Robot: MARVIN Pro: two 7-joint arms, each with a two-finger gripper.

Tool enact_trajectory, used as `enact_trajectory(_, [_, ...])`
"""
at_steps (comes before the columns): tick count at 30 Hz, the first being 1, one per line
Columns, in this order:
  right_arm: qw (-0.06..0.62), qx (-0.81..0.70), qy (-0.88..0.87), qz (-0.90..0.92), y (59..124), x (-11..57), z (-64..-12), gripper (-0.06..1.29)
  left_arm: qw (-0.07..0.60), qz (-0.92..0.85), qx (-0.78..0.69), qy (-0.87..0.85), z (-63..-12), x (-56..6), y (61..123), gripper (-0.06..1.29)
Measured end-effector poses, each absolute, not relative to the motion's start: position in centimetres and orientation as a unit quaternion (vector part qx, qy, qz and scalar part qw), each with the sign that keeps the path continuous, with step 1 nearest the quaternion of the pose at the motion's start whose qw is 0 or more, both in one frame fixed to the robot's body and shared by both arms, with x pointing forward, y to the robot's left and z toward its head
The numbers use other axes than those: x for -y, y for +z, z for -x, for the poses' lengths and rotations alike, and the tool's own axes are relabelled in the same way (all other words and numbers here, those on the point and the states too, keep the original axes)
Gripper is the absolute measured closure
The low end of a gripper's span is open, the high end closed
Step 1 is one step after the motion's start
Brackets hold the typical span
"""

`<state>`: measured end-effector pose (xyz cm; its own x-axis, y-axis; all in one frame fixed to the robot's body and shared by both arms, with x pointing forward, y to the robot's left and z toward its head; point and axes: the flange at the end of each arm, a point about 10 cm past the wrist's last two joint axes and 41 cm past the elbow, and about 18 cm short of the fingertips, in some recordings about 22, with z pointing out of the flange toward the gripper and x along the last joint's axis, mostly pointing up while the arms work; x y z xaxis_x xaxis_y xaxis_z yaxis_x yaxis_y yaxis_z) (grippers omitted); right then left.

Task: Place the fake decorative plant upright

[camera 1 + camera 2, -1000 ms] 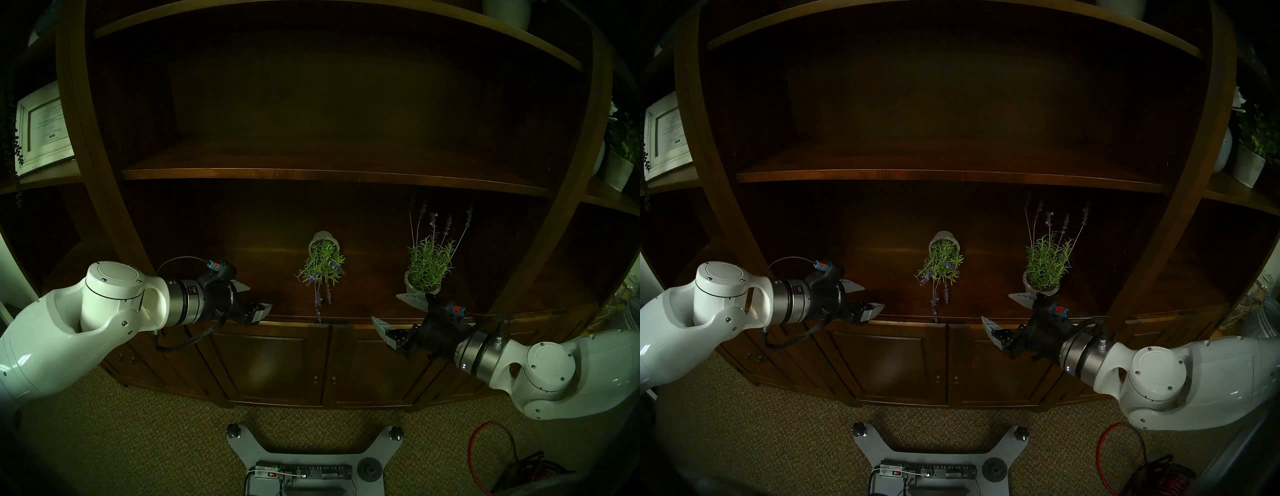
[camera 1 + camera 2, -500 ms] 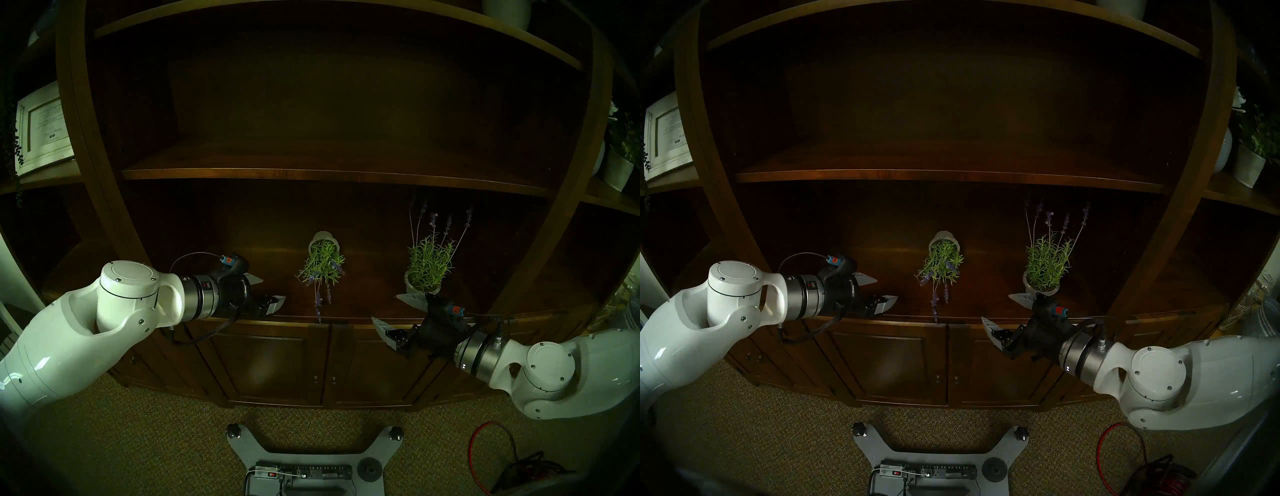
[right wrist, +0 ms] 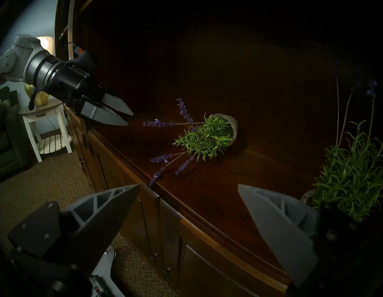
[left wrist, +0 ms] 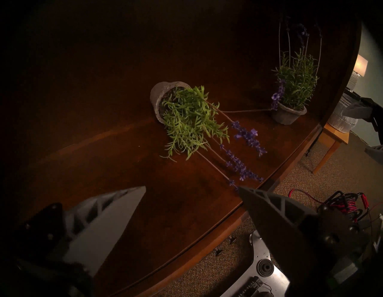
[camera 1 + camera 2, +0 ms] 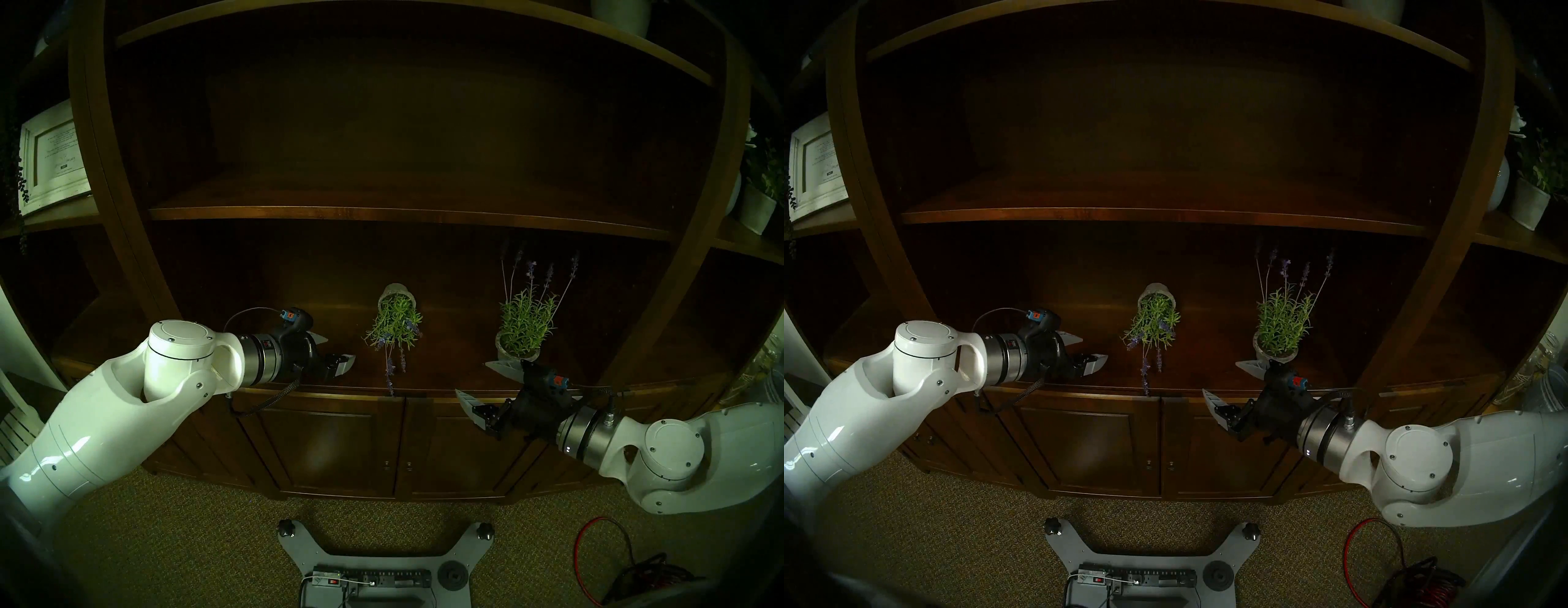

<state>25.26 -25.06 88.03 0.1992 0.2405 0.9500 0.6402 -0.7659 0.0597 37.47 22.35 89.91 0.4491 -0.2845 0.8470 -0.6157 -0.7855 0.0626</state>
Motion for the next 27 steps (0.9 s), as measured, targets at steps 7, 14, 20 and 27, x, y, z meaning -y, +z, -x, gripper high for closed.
enact_trajectory(7, [0.177,0.293,-0.56,0.754,88.0,25.1,-25.2,-0.01,0.185,-0.834,0.254,0.453,-39.4,-21.8,89.0,0.02])
enact_trajectory(14, [0.176,0.293,-0.56,0.755,88.0,25.1,-25.2,0.0,0.187,-0.836,0.24,0.456,-41.0,-21.1,88.3,0.02])
enact_trajectory(20, [0.176,0.294,-0.559,0.755,88.0,25.1,-25.2,-0.01,0.189,-0.842,0.229,0.451,-42.4,-20.3,87.2,0.02])
enact_trajectory(27, [0.175,0.295,-0.559,0.755,87.9,25.1,-25.2,-0.01,0.189,-0.846,0.215,0.45,-44.2,-19.5,86.5,0.02])
